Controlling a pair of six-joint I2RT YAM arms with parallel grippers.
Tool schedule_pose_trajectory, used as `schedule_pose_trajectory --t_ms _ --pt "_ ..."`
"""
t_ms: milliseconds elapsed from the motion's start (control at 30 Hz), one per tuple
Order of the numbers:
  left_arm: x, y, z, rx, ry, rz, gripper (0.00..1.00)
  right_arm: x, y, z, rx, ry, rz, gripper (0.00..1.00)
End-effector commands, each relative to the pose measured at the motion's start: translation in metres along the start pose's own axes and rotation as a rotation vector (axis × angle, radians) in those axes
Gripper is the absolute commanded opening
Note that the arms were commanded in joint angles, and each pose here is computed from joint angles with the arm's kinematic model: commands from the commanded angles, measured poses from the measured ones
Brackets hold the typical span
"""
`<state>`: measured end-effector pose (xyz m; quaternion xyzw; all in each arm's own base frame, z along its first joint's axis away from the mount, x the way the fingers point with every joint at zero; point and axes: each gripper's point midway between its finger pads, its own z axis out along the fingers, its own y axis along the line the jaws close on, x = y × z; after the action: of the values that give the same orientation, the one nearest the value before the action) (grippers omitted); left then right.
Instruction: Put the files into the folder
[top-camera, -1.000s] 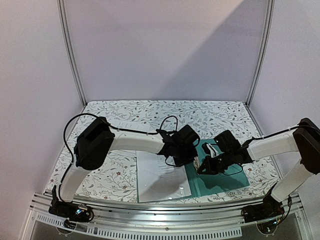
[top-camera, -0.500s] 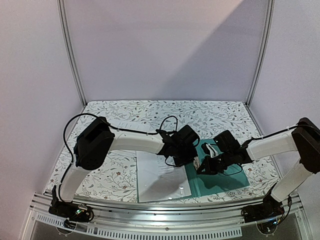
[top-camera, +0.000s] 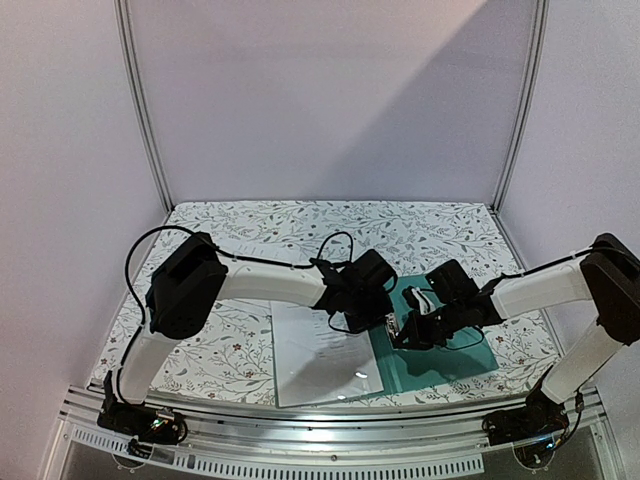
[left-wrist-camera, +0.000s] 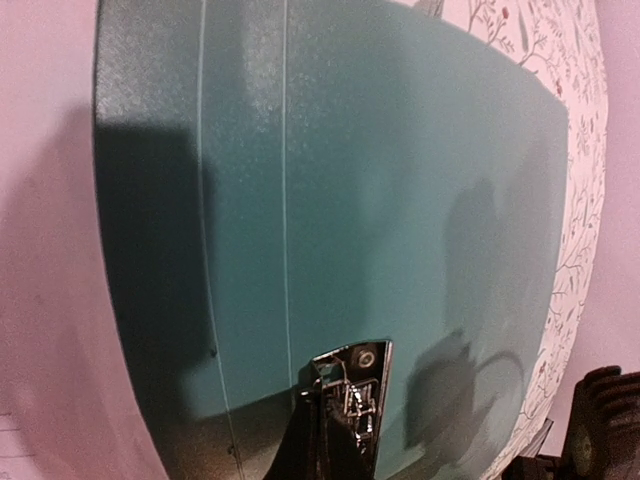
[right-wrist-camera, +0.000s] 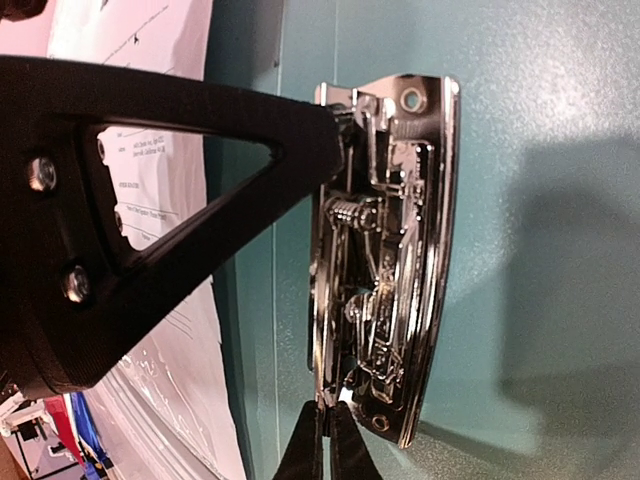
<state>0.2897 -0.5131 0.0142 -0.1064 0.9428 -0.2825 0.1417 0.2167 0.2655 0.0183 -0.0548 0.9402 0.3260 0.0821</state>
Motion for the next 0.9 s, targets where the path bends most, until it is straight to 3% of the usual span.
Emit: schedule_pose_trajectory --t_ms 0,267,533,867 --pt "0.008 0.054 0.012 -0.156 0.048 -0.031 0.00 0.021 -0.032 0.010 0.128 0.069 0.037 0.00" --pt "0.010 0.056 0.015 -0.160 0.059 -0.026 0.00 0.038 -0.063 0.016 0.246 0.123 0.120 0.00" --pt "0.009 0.059 0.015 -0.166 0.060 -0.019 0.00 0.048 -0.068 0.022 0.241 0.154 0.156 0.00" --pt "0.010 0.065 0.017 -0.184 0.068 0.000 0.00 0.003 -0.032 -0.006 0.189 0.017 0.101 0.00"
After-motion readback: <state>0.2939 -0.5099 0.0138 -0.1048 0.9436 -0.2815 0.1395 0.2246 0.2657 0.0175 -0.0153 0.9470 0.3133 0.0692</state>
